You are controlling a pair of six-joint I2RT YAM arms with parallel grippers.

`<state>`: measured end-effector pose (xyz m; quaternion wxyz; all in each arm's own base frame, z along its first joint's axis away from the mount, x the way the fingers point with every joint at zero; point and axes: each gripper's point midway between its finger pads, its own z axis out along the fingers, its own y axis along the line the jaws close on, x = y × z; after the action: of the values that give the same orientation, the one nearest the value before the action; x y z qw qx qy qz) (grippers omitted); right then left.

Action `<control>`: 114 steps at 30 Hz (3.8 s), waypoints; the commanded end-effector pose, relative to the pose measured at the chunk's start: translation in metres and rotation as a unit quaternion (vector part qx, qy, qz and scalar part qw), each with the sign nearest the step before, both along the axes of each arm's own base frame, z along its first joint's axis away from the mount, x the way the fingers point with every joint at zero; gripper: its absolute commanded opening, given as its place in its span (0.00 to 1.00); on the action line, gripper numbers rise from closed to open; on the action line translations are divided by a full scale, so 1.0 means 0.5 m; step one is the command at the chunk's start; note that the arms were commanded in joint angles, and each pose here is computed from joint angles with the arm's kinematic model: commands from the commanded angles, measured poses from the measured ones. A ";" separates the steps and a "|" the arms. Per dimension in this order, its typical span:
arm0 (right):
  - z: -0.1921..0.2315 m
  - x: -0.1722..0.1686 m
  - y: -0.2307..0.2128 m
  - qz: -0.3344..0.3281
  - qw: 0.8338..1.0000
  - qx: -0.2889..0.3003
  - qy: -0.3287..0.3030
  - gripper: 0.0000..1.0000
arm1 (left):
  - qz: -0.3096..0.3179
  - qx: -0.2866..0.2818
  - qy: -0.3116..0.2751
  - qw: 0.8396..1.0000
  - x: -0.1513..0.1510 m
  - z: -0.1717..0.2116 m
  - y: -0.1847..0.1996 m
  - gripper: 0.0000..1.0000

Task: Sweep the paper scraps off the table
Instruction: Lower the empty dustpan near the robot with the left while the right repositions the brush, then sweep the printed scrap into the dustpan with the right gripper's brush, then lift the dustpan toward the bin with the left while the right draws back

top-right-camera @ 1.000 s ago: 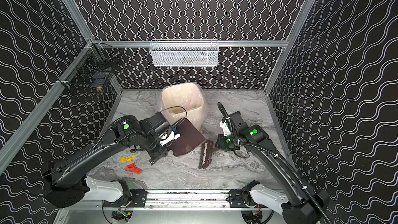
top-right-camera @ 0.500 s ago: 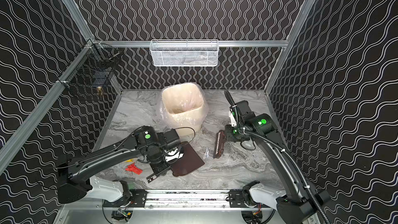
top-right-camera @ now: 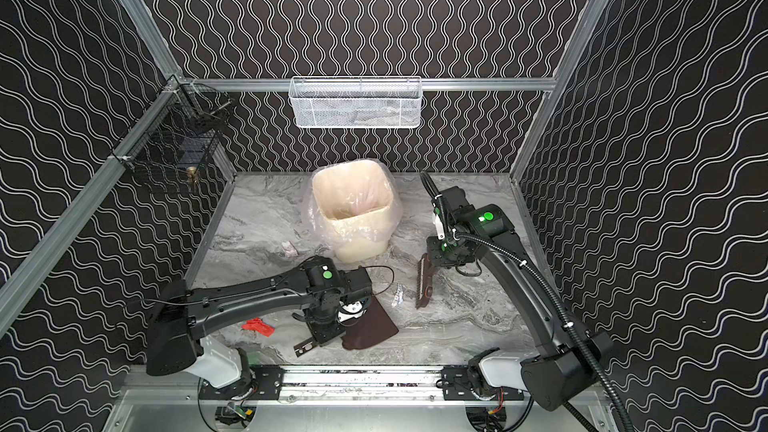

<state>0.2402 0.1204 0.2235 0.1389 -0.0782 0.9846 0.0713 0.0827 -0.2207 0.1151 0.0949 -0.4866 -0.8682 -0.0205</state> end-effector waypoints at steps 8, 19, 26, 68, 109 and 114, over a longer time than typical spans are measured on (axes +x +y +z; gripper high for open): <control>-0.013 0.007 0.017 0.024 1.000 -0.013 0.008 0.00 | -0.021 0.051 -0.034 0.998 0.024 -0.053 -0.010 0.00; -0.033 0.007 0.047 0.057 0.998 -0.028 0.018 0.00 | -0.020 0.053 -0.042 0.998 0.024 -0.096 -0.033 0.00; -0.044 -0.006 0.082 0.091 0.995 -0.029 0.030 0.00 | -0.017 0.066 -0.042 0.997 0.028 -0.116 -0.034 0.00; -0.008 -0.006 0.163 0.152 0.988 0.008 0.029 0.00 | -0.009 0.051 -0.085 0.995 0.049 -0.134 -0.026 0.00; 0.159 -0.038 0.066 0.084 0.985 0.142 -0.048 0.00 | 0.044 0.002 -0.168 0.985 0.070 0.005 0.017 0.00; 0.184 -0.014 0.030 0.055 0.984 0.152 -0.080 0.00 | 0.046 -0.001 -0.183 0.982 0.062 0.062 0.036 0.00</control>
<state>0.2291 0.1366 0.3057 0.2020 -0.1111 0.9506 0.2078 0.1149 -0.2168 0.1327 -0.0655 -0.4440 -0.8899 -0.0817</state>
